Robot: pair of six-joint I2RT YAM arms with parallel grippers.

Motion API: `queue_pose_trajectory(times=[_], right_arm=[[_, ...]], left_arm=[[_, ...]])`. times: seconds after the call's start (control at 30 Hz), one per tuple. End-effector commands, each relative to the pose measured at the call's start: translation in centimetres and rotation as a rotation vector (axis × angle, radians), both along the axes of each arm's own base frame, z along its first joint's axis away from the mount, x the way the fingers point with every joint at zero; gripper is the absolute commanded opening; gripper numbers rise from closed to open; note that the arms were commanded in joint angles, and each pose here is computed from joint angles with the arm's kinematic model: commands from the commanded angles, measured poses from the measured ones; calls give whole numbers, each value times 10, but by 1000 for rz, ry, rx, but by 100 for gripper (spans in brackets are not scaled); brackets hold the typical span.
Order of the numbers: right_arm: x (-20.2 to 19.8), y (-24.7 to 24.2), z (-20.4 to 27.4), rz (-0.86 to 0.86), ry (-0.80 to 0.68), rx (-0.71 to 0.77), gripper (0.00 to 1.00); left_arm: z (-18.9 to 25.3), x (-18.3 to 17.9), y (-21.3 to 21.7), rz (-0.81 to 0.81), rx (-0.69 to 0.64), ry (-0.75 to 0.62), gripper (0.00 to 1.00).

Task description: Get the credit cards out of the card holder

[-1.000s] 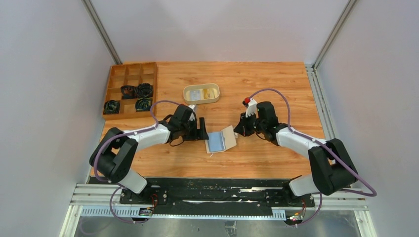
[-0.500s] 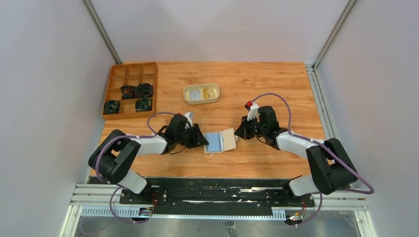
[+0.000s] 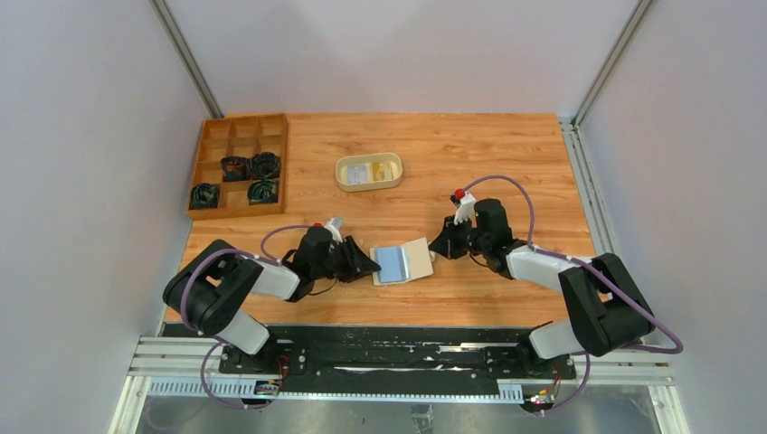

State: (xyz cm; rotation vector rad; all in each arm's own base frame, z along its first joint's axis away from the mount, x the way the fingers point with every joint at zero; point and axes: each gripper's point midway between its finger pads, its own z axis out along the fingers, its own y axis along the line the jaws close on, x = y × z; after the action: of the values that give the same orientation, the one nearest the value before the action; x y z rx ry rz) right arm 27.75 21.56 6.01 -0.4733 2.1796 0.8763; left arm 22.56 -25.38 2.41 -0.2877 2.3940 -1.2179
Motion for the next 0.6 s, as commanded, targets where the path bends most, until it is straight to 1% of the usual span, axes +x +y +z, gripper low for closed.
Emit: queue_pose_trajectory(times=[0.0,0.13,0.2,0.3,0.4,0.53,0.57], right_arm=[[-5,-1,-6,4,20,19,5],[-6,1,-7,9,27,29,5],[-5,1,-8,9,28,29,5],[-6,2,-9,13,34,27,5],[-7,2,-10,15,39,29,5],[-7,2,-10,17,40,30,6],[-7,3,-10,17,41,31,6]], left_arm=[[-2,3,8,80,-5,-3,39],[-1,4,15,138,-18,-8,32],[-2,5,18,156,-18,-12,32],[-3,5,18,154,-14,-12,32],[-5,5,15,148,-24,-9,28],[-4,6,8,137,-76,-6,26],[-2,6,5,133,-95,-7,24]])
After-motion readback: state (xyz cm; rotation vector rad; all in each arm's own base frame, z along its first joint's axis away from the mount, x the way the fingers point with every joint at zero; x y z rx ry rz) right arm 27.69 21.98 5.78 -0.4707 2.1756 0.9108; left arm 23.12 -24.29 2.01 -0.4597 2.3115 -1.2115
